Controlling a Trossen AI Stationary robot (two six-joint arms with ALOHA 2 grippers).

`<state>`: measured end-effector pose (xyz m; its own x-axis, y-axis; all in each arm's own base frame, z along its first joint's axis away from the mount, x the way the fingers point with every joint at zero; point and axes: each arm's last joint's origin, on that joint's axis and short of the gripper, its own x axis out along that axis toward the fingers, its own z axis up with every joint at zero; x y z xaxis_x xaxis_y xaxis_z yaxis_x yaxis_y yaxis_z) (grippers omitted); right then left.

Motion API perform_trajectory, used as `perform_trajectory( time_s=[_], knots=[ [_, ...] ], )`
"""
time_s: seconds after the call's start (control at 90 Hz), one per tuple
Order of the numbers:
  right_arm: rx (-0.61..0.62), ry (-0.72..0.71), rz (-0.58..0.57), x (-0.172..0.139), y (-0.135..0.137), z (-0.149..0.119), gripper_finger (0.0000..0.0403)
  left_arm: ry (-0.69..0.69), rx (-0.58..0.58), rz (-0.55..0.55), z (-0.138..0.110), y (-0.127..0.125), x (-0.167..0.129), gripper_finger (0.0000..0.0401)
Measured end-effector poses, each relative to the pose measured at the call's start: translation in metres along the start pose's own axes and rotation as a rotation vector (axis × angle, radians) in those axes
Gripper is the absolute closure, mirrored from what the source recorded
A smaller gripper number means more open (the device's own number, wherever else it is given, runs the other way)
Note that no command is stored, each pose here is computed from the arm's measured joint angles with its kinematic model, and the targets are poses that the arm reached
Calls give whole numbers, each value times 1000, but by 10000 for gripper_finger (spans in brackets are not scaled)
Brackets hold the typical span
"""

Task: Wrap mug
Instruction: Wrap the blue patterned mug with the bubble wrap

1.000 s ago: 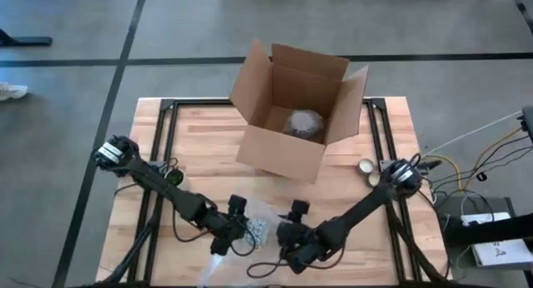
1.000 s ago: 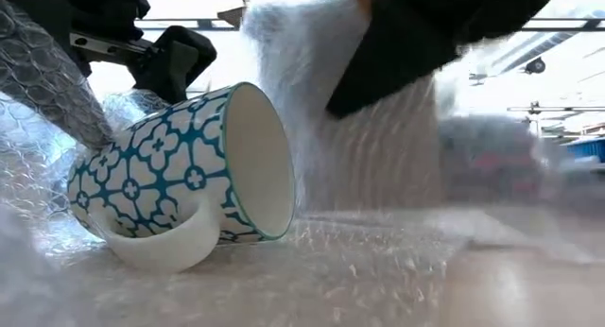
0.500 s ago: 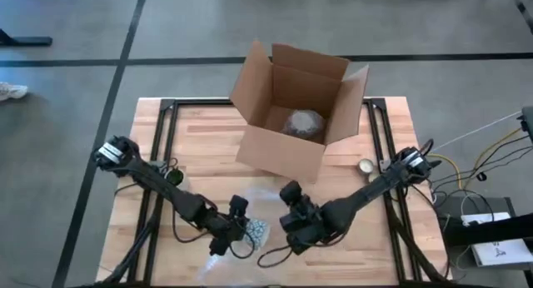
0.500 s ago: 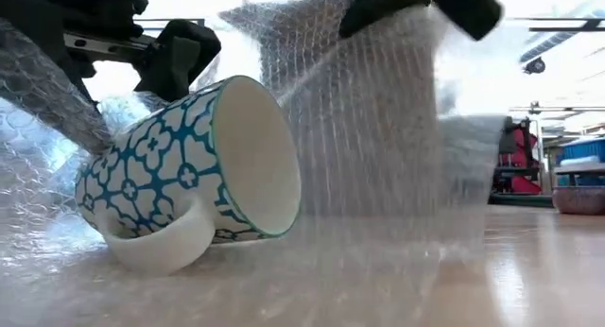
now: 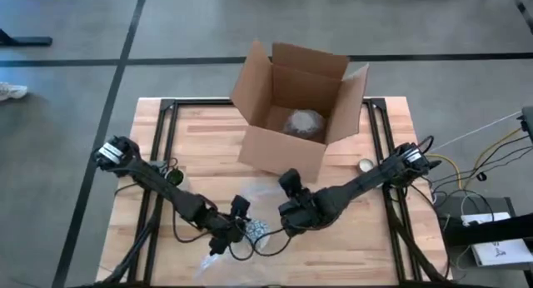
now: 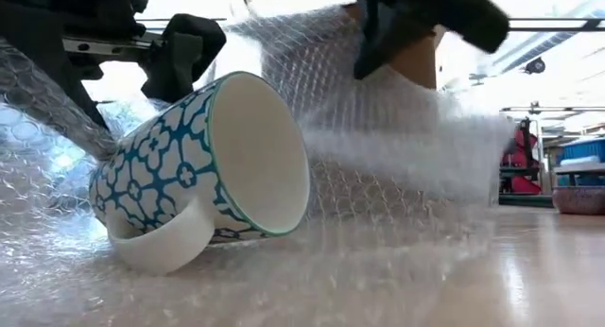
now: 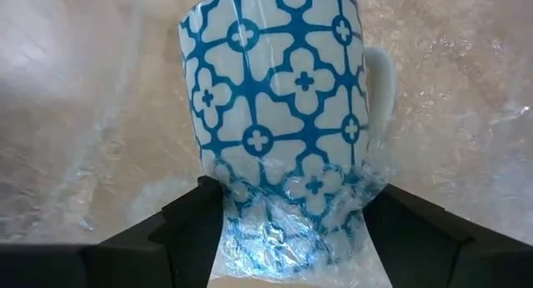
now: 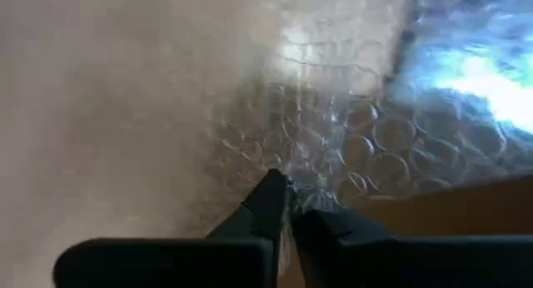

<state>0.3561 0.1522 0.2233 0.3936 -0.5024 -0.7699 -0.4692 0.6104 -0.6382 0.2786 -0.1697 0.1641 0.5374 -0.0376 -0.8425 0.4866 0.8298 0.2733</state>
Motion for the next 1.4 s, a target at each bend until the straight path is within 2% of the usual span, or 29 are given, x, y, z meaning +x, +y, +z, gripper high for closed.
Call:
perform_trajectory(
  time_s=[0.167, 0.256, 0.422, 0.5, 0.633, 0.8, 0.878, 1.056, 1.222, 1.3, 1.4],
  knots=[
    [65, -70, 219, -12, 20, 5, 349, -2, 1, 10, 0, 0, -1, 152],
    [78, -27, 249, -16, 26, 1, 329, -2, 9, 13, 0, 0, -1, 154],
    [66, 170, 176, -23, 24, -22, 292, -5, 34, 17, 1, 0, -1, 149],
    [72, 207, 137, -31, 17, -28, 277, -6, 54, 18, 1, 0, -1, 148],
    [90, 154, 48, -51, -2, -28, 261, -9, 57, 19, 1, 0, -1, 150],
    [156, -15, -60, -82, -33, -14, 258, -13, 59, 21, 2, 0, -2, 156],
    [220, -114, -71, -86, -44, -4, 264, -14, 60, 21, 2, 0, -2, 156],
    [365, -187, 17, -61, -51, 4, 290, -16, 60, 21, 2, 0, -2, 152],
    [548, -186, 223, -19, -40, 2, 315, -22, 59, 22, 2, 0, -3, 155],
    [588, -117, 257, -4, -31, -5, 320, -28, 57, 23, 3, 1, -5, 158],
    [605, 53, 264, 11, -26, -24, 316, -36, 68, 24, 4, 1, -7, 157]
  ],
)
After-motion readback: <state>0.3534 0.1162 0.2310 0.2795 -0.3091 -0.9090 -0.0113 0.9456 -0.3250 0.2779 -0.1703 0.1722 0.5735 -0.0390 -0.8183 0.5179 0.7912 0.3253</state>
